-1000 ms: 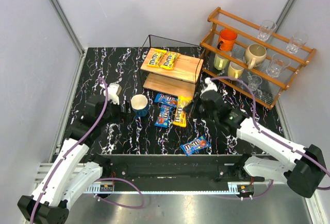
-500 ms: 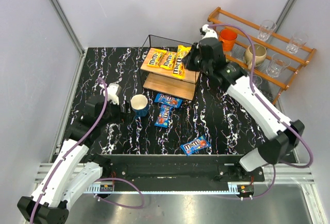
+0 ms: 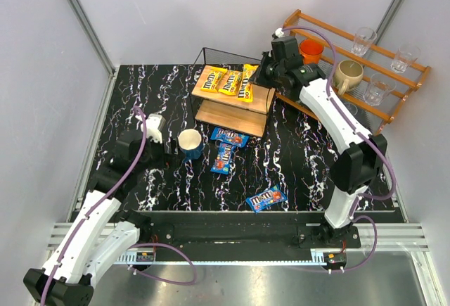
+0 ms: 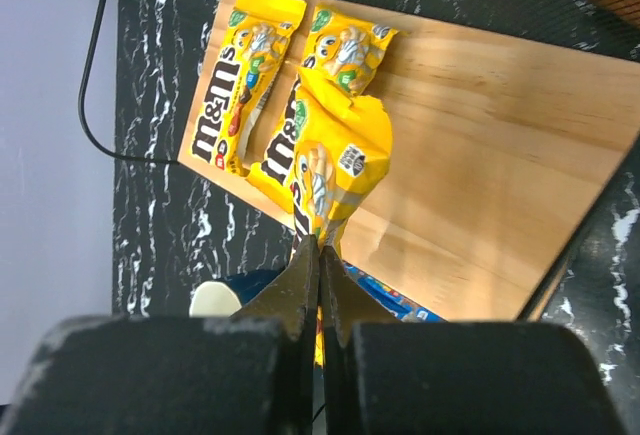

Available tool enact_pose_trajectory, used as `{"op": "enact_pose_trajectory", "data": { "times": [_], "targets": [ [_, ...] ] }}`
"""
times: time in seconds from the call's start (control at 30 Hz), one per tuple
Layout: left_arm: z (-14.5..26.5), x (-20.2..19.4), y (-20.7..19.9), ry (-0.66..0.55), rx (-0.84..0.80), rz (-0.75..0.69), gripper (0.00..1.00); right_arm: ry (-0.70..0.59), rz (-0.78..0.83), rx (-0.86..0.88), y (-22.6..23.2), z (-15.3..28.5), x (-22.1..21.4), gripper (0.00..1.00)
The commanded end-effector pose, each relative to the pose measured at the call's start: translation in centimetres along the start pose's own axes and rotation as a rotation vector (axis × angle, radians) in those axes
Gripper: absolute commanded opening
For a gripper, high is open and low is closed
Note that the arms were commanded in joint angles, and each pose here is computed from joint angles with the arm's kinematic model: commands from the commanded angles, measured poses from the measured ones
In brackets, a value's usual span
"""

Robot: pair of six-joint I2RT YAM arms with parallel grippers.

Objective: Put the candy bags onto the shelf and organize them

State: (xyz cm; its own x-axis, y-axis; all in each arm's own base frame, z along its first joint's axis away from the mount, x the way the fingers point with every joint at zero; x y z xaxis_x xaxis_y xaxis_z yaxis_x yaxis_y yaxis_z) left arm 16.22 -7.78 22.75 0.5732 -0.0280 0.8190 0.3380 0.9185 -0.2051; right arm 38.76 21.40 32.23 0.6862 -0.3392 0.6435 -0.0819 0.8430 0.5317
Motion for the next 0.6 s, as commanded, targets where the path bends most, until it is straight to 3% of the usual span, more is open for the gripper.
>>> {"op": "enact_pose_trajectory", "data": {
  "times": [0.0,0.57],
  "targets": [
    [0.2,0.9,-0.1,-0.047,0.008,0.002,0.99,0.0,-0.063,0.071,1.3,0.0,1.2,0.0],
    [0.1,0.8,-0.2,-0.045,0.003,0.001,0.99,0.011,-0.141,-0.005,-0.5,-3.0,1.2,0.0]
  ]
}}
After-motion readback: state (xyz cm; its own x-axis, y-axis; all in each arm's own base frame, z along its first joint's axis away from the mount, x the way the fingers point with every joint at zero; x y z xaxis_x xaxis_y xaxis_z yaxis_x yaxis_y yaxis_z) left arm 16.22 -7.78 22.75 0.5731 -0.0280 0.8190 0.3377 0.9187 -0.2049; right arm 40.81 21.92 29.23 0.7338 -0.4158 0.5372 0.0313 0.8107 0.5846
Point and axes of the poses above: each gripper's point midway between its finger pads, its own z axis back along the fingers, its own y axis along the line the jaws close on, x = y × z, the point moved 8 cm from there along z, back along the fingers, and after that the axes turned 1 degree about -z, right-handed, at the moved point
